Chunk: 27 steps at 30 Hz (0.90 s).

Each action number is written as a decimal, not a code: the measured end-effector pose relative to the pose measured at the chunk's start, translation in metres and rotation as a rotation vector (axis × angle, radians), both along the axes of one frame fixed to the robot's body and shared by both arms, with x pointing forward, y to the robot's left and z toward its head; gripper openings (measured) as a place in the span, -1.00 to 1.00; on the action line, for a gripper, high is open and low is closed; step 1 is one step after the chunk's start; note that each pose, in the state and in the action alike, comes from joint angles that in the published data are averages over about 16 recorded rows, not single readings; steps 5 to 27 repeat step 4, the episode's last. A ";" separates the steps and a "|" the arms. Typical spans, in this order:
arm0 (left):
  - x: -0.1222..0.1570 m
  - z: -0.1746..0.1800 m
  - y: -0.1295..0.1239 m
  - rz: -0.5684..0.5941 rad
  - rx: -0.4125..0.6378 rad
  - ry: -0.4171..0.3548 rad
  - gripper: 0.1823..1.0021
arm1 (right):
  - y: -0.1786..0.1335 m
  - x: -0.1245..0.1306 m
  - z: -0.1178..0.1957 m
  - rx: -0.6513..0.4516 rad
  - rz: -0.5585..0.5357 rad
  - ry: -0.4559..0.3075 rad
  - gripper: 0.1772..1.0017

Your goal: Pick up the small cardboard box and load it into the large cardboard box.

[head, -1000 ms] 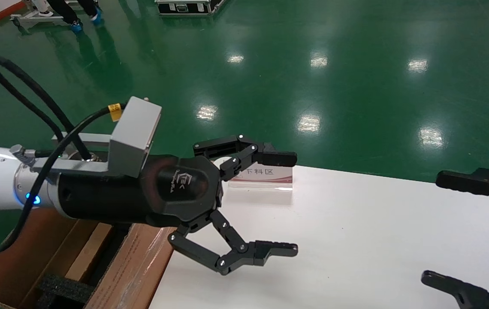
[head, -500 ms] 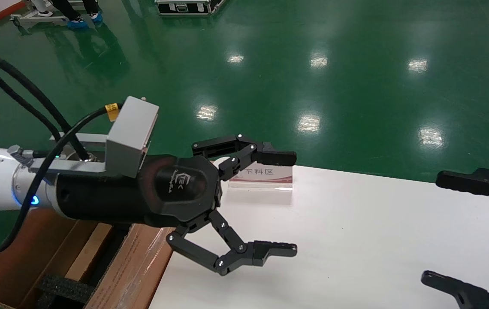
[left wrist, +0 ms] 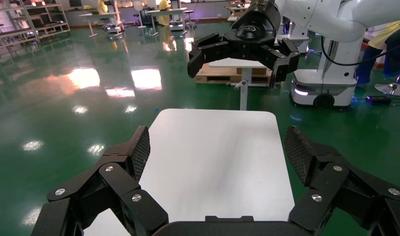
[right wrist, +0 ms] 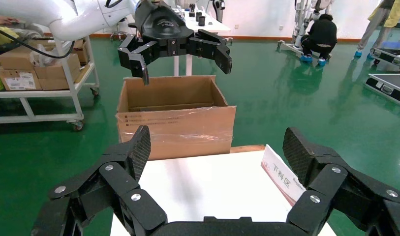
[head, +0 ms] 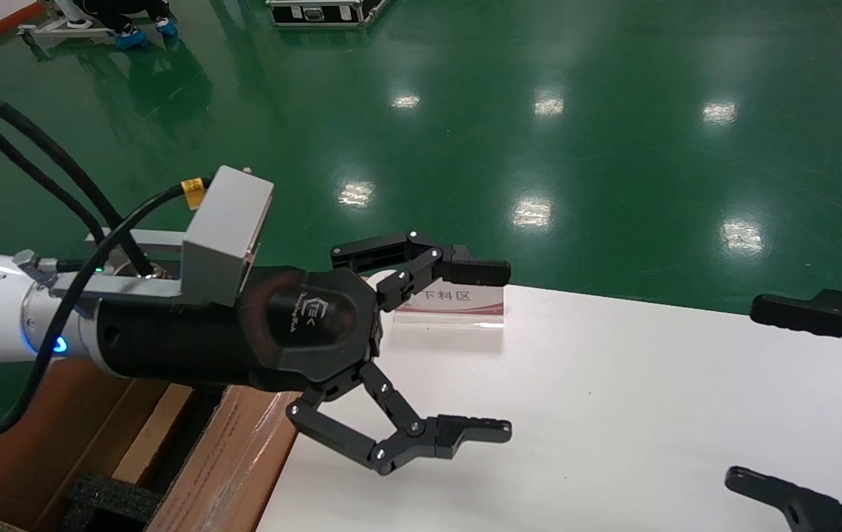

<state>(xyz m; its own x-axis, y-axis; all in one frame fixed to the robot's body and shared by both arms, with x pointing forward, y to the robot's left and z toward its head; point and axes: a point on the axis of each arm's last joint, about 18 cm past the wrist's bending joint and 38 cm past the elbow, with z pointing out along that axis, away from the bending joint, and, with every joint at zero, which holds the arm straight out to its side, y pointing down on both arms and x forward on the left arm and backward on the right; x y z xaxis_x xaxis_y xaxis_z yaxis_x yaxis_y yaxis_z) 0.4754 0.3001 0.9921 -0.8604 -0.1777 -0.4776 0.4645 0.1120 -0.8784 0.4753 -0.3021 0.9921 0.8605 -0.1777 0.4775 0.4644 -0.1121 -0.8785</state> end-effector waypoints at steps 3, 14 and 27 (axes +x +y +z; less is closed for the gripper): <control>0.000 0.000 0.000 0.000 0.000 0.000 1.00 | 0.000 0.000 0.000 0.000 0.000 0.000 1.00; 0.000 0.000 0.000 0.000 0.000 0.000 1.00 | 0.000 0.000 0.000 0.000 0.000 0.000 1.00; 0.000 0.000 0.000 0.000 0.000 0.000 1.00 | 0.000 0.000 0.000 0.000 0.000 0.000 1.00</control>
